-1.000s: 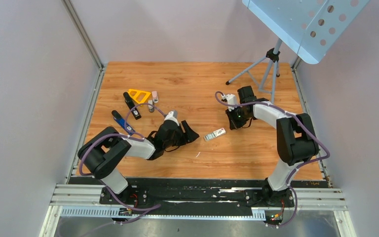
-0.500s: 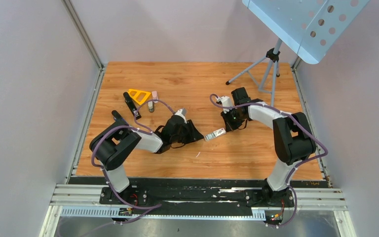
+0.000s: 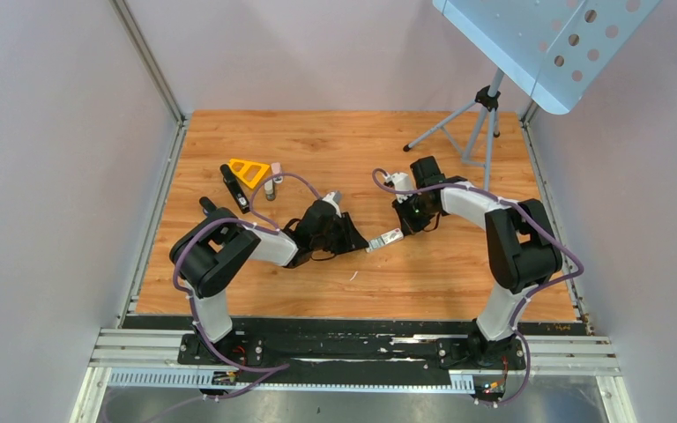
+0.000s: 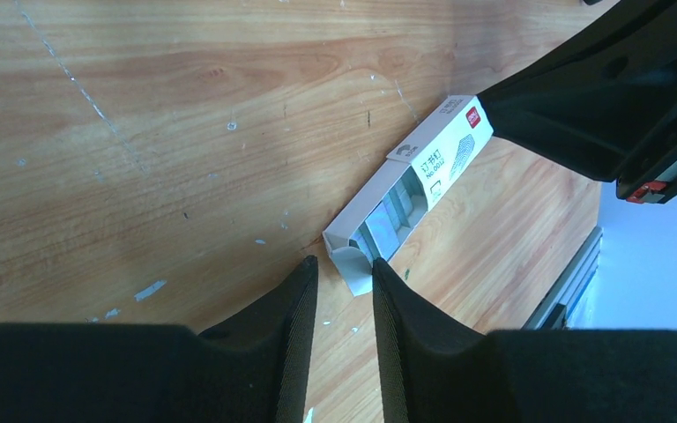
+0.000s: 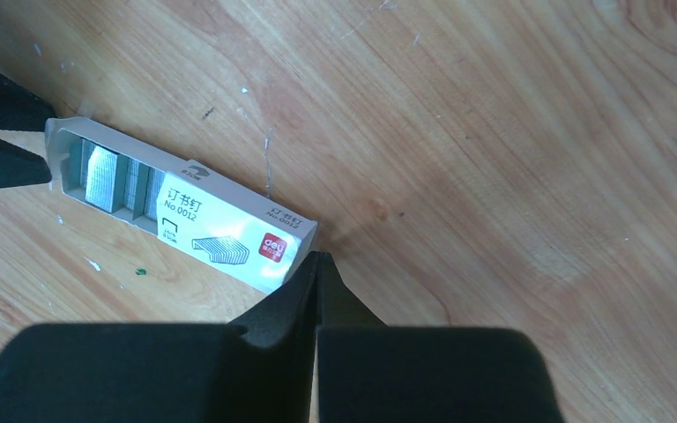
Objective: Unload the staples from the stapler
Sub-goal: Close the staple box at the center of the board.
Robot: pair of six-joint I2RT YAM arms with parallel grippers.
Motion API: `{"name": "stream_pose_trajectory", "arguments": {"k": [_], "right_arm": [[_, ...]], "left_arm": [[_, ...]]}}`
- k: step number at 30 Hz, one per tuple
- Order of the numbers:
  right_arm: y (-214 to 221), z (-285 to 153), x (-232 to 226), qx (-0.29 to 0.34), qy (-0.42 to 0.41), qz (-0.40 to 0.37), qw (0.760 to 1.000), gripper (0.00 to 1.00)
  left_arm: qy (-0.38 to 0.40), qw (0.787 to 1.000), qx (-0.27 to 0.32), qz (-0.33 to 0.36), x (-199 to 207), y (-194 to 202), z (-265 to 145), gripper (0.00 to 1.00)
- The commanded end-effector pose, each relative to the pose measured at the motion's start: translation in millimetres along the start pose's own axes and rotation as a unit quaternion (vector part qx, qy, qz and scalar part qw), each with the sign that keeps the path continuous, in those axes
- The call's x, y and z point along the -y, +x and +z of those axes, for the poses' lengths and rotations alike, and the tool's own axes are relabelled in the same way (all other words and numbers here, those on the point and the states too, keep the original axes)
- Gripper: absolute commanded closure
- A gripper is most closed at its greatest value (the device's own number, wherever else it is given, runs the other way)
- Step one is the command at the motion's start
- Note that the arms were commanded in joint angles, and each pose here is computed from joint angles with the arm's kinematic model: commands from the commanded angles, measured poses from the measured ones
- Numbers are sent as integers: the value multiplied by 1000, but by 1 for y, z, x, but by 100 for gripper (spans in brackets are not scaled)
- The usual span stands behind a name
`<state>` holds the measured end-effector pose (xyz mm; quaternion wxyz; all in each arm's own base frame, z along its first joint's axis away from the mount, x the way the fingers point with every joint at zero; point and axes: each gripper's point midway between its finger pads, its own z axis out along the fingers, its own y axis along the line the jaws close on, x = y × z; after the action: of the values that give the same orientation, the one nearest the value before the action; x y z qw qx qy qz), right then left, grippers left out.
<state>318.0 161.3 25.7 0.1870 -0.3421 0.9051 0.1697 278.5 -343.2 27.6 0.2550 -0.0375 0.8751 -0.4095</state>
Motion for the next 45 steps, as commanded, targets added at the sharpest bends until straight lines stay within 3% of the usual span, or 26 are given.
{"name": "stream_pose_trajectory", "arguments": {"k": [1, 21, 38, 45], "right_arm": [[1, 3, -10, -15, -10, 1, 1000, 100], [6, 9, -28, -31, -20, -31, 999, 100], [7, -2, 5, -42, 49, -25, 998, 93], [8, -2, 4, -44, 46, -25, 998, 93]], "left_arm": [[-18, 1000, -25, 2, -12, 12, 4, 70], [-21, 999, -30, 1, -11, 12, 8, 77], [10, 1000, 23, 15, 9, -10, -12, 60], [3, 999, 36, 7, 3, -12, -19, 61]]}}
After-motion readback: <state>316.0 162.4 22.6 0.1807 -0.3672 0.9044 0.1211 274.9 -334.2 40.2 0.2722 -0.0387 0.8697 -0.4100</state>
